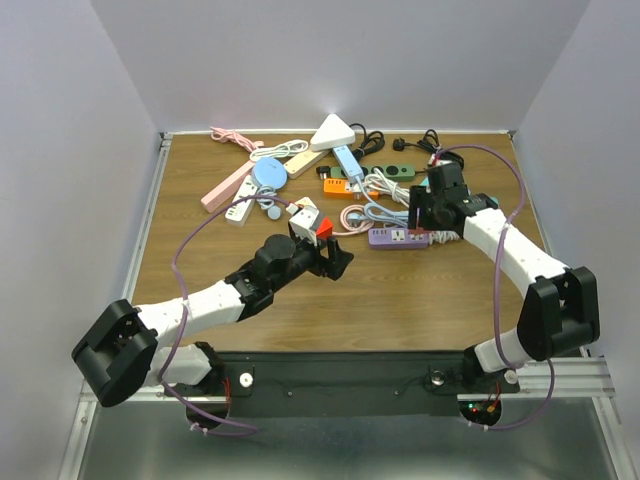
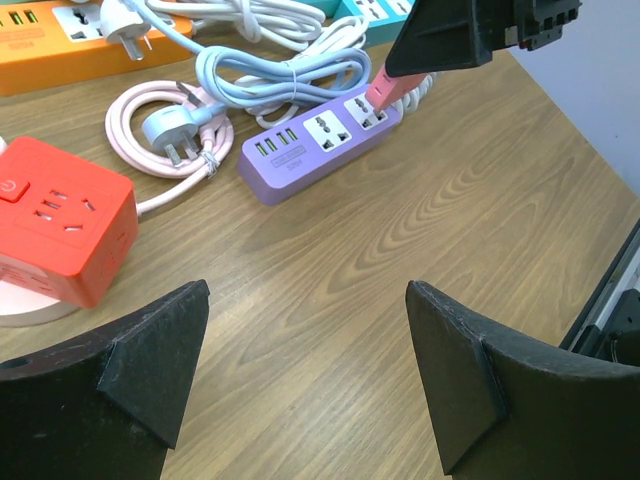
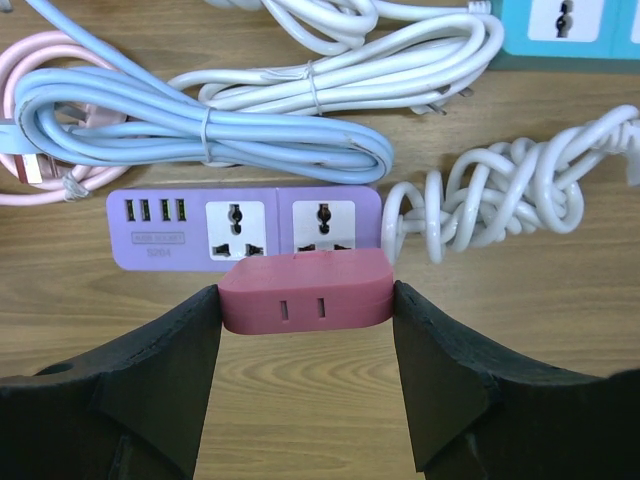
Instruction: Insert the plug
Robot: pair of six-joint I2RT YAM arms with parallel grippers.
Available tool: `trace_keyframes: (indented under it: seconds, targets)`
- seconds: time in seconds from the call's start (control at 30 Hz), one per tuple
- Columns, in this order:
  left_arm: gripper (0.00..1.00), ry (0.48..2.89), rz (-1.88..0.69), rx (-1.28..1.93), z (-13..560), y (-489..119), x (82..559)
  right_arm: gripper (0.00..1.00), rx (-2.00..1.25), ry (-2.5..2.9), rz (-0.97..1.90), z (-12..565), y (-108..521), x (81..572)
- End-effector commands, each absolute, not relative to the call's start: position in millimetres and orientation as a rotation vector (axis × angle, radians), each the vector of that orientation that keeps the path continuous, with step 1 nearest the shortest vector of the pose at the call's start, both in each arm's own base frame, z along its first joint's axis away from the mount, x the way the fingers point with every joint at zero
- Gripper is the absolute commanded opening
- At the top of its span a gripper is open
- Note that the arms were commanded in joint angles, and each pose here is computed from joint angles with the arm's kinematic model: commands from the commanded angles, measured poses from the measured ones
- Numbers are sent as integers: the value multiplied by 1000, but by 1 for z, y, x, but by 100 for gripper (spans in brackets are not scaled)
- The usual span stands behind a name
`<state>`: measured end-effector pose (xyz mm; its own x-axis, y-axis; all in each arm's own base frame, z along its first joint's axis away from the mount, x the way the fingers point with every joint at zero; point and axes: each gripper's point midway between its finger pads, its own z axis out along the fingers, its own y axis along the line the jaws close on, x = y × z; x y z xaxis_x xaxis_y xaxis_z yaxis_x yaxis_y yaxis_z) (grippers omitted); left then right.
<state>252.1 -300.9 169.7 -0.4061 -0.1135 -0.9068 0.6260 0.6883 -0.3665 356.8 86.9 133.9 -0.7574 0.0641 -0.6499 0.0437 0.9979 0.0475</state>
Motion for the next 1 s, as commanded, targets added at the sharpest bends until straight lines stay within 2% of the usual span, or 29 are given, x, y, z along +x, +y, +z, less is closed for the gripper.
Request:
trace_keyframes:
  seconds: [0.0,0.7,0.97]
  targets:
    - [91,1729,-886,354,208,-302,260,0,48,2372,71,141,93,374]
    - [91,1735,-845,309,207,-288,264,1,33,2401,3,122,79,358]
    - [91,1740,-843,305,206,-287,264,0,49,2370,-18,133,75,357]
